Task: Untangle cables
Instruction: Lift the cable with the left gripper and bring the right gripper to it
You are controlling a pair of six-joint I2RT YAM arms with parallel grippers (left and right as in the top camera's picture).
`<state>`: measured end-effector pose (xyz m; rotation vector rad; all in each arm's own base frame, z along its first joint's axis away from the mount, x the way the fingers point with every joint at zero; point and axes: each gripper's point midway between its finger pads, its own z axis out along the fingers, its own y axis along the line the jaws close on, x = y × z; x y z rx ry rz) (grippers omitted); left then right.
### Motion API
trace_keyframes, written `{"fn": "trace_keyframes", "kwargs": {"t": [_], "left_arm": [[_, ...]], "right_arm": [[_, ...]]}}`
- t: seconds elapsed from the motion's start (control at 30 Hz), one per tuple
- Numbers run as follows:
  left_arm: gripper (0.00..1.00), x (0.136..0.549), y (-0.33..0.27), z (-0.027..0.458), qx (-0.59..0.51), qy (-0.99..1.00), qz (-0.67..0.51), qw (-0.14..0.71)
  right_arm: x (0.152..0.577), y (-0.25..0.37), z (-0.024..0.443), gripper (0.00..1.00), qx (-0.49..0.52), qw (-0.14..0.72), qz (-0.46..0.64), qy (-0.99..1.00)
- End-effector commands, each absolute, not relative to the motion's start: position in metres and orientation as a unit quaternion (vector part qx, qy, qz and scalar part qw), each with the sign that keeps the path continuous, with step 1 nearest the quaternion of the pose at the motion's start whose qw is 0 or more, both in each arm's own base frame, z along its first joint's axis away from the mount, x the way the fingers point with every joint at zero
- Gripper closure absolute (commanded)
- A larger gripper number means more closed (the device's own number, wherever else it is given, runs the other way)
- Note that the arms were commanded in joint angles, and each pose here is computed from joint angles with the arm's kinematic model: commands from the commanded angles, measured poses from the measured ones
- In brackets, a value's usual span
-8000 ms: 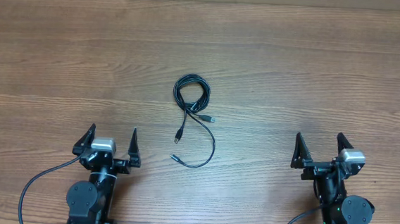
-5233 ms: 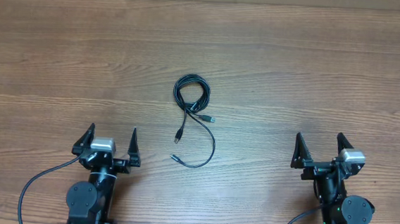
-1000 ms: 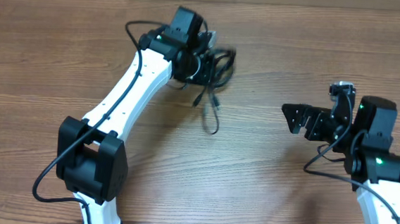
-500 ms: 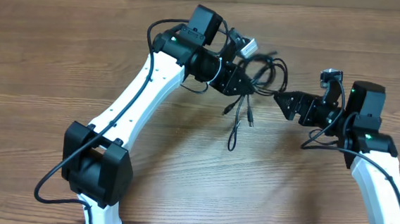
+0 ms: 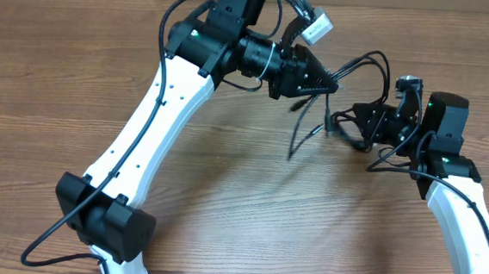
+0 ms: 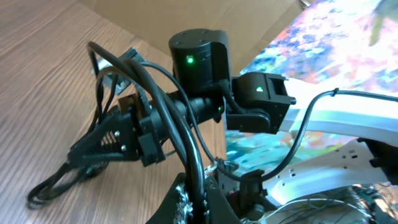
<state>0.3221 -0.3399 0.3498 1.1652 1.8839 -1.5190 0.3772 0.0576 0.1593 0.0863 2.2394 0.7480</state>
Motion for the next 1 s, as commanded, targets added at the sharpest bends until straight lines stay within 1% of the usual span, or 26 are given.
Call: {"fn": "trace_keyframes", "kwargs": {"t": [0.0,0.03,0.07,0.1,0.13,0.2,0.23,0.3,0.33,0.37,0.43,0.47,0.5,0.53,0.57,0.6,0.63,0.7,0.73,0.8,0.87,0.97], "left_arm": [[0.92,0.348,-0.321,0.345,0.398,0.736,-0.477,0.269],[0.90,0.364,-0.311,0.331,0.368,0.776,-0.432,0.275],[0.82,0.378,-0.301,0.320,0.337,0.809,-0.393,0.279],[0.68,0.391,-0.289,0.309,0.301,0.841,-0.351,0.283],[0.61,0.403,-0.277,0.300,0.265,0.866,-0.313,0.286],[0.59,0.416,-0.262,0.290,0.224,0.890,-0.268,0.293],[0.57,0.418,-0.261,0.289,0.221,0.892,-0.262,0.295],[0.55,0.418,-0.261,0.290,0.221,0.892,-0.263,0.295],[0.55,0.418,-0.260,0.290,0.221,0.892,-0.263,0.295],[0.54,0.418,-0.260,0.289,0.220,0.892,-0.263,0.294],[0.51,0.416,-0.261,0.289,0.221,0.892,-0.264,0.292],[0.51,0.415,-0.263,0.289,0.223,0.892,-0.266,0.290],[0.49,0.413,-0.264,0.288,0.224,0.892,-0.268,0.287],[0.48,0.411,-0.265,0.288,0.226,0.892,-0.270,0.284],[0.46,0.409,-0.266,0.287,0.227,0.893,-0.269,0.280],[0.45,0.408,-0.265,0.285,0.227,0.895,-0.268,0.276],[0.44,0.405,-0.265,0.283,0.227,0.897,-0.267,0.270],[0.42,0.401,-0.263,0.278,0.225,0.902,-0.263,0.256],[0.42,0.398,-0.259,0.274,0.222,0.908,-0.257,0.247],[0.42,0.392,-0.252,0.266,0.215,0.919,-0.240,0.229],[0.41,0.385,-0.243,0.254,0.208,0.932,-0.219,0.202],[0.41,0.375,-0.233,0.234,0.200,0.946,-0.194,0.165]], "right_arm": [[0.382,0.054,0.166,0.96,0.063,0.378,0.288,0.878],[0.376,0.061,0.165,0.96,0.056,0.363,0.307,0.878],[0.370,0.071,0.166,0.96,0.044,0.350,0.333,0.875],[0.361,0.085,0.170,0.96,0.023,0.333,0.369,0.867],[0.352,0.100,0.178,0.96,-0.003,0.320,0.409,0.854],[0.335,0.126,0.201,0.95,-0.068,0.308,0.487,0.814],[0.326,0.140,0.221,0.95,-0.115,0.310,0.532,0.779],[0.321,0.149,0.241,0.95,-0.154,0.320,0.564,0.746],[0.323,0.151,0.250,0.94,-0.158,0.326,0.570,0.737],[0.325,0.153,0.257,0.91,-0.159,0.333,0.573,0.732],[0.333,0.154,0.269,0.64,-0.164,0.357,0.571,0.721],[0.336,0.153,0.271,0.65,-0.161,0.364,0.567,0.721],[0.341,0.151,0.272,0.71,-0.153,0.375,0.559,0.724],[0.347,0.148,0.270,0.71,-0.136,0.381,0.549,0.731],[0.353,0.144,0.263,0.55,-0.108,0.379,0.539,0.744],[0.359,0.140,0.255,0.48,-0.079,0.374,0.528,0.759],[0.363,0.135,0.244,0.46,-0.049,0.365,0.513,0.775],[0.368,0.122,0.215,0.45,0.021,0.341,0.471,0.813],[0.369,0.110,0.193,0.44,0.063,0.326,0.431,0.839],[0.365,0.092,0.164,0.44,0.105,0.305,0.368,0.872],[0.353,0.078,0.139,0.41,0.112,0.280,0.308,0.902],[0.335,0.077,0.125,0.38,0.080,0.250,0.287,0.921]]}}
